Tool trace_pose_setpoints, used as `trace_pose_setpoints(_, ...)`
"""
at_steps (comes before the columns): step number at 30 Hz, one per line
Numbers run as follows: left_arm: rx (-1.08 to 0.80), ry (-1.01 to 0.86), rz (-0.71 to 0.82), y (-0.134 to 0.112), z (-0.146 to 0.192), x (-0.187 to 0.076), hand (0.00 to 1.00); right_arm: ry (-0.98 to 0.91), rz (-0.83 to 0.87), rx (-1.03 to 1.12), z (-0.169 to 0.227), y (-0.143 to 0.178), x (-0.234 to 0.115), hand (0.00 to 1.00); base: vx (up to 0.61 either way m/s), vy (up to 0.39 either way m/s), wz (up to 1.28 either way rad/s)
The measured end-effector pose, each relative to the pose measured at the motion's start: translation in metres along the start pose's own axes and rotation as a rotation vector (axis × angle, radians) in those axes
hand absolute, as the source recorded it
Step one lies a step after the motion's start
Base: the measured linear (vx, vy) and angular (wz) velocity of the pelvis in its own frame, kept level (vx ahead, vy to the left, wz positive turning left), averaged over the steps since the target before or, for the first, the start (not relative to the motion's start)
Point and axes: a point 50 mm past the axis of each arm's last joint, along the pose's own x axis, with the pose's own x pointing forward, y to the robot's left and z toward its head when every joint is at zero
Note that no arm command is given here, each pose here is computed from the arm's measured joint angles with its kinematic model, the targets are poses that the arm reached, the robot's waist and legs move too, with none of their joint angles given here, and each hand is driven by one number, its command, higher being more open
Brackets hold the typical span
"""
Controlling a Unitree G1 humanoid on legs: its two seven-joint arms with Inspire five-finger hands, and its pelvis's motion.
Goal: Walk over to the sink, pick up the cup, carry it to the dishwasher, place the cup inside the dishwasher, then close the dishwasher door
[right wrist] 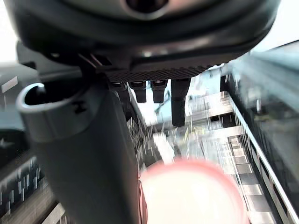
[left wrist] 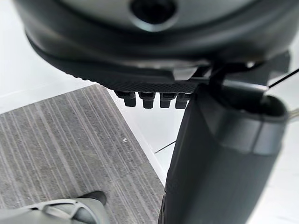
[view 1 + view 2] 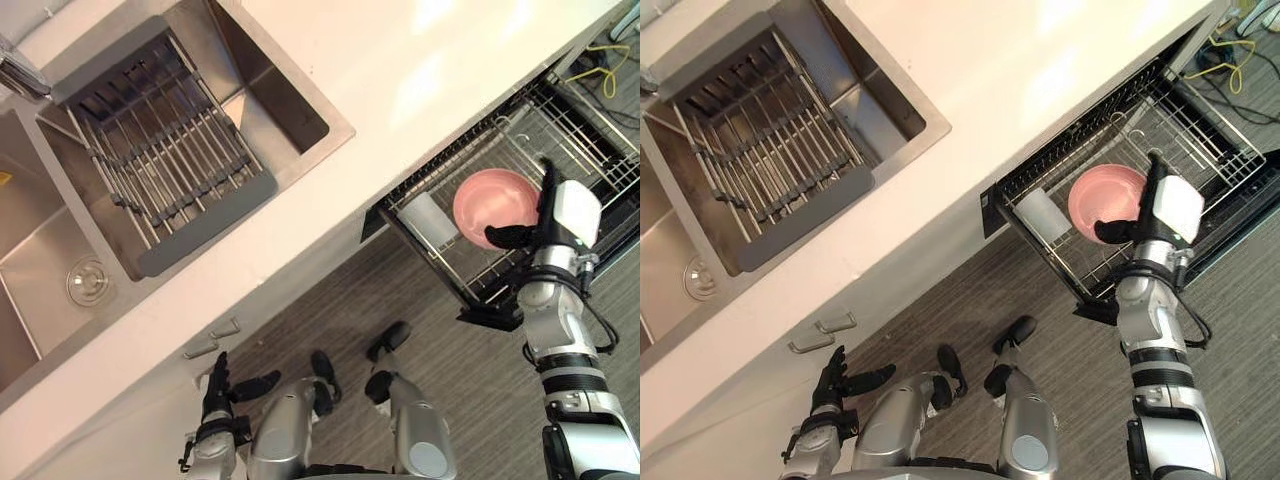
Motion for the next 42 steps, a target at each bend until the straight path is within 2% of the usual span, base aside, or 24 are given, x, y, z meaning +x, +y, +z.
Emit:
trace_pose_setpoints(4, 0.011, 0.040, 0.022, 0.007, -0.015, -0.007, 1.00, 0.100, -0.101, 0.199, -0.017, -0.012, -0.016, 1.00, 0.07, 0.094, -0.03)
trace_pose_setpoints(10, 0.007, 0.144, 0.081, 0.019, -0.047, -0.026, 1.00, 0.526, -0.269, 0.686, -0.090, -0.011, -0.070, 1.00, 0.11, 0.086, -0.04)
trace_pose_setpoints(13, 0.026, 0.190, 0.091, 0.024, -0.061, -0.034, 1.00, 0.739, -0.289, 0.819, -0.121, 0.003, -0.106, 1.00, 0.07, 0.055, -0.02)
trace_pose_setpoints(14, 0.026, 0.198, 0.092, 0.024, -0.063, -0.035, 1.00, 0.779, -0.286, 0.827, -0.127, 0.006, -0.115, 0.00, 0.03, 0.012, 0.05)
trace_pose_setpoints(15, 0.015, 0.211, 0.097, 0.023, -0.066, -0.037, 1.00, 0.873, -0.260, 0.846, -0.135, 0.019, -0.139, 0.00, 0.02, 0.000, 0.05)
trace_pose_setpoints(19, 0.031, 0.212, 0.108, 0.023, -0.068, -0.040, 1.00, 0.978, -0.181, 0.865, -0.136, 0.039, -0.177, 0.00, -0.02, -0.032, 0.15)
trace_pose_setpoints(23, 0.049, 0.208, 0.104, 0.022, -0.069, -0.041, 1.00, 1.010, -0.089, 0.867, -0.129, 0.053, -0.196, 0.00, -0.06, -0.014, 0.32)
trace_pose_setpoints(29, 0.063, 0.212, 0.092, 0.022, -0.069, -0.041, 1.00, 1.038, -0.042, 0.838, -0.132, 0.067, -0.198, 0.00, -0.04, -0.015, 0.06)
trace_pose_setpoints(35, 0.049, 0.210, 0.093, 0.023, -0.066, -0.037, 1.00, 1.014, -0.103, 0.890, -0.138, 0.068, -0.188, 0.00, 0.04, -0.024, 0.18)
trace_pose_setpoints(42, 0.057, 0.198, 0.092, 0.018, -0.064, -0.035, 1.00, 0.979, -0.140, 1.137, -0.139, 0.076, -0.174, 0.00, -0.03, 0.024, 0.27)
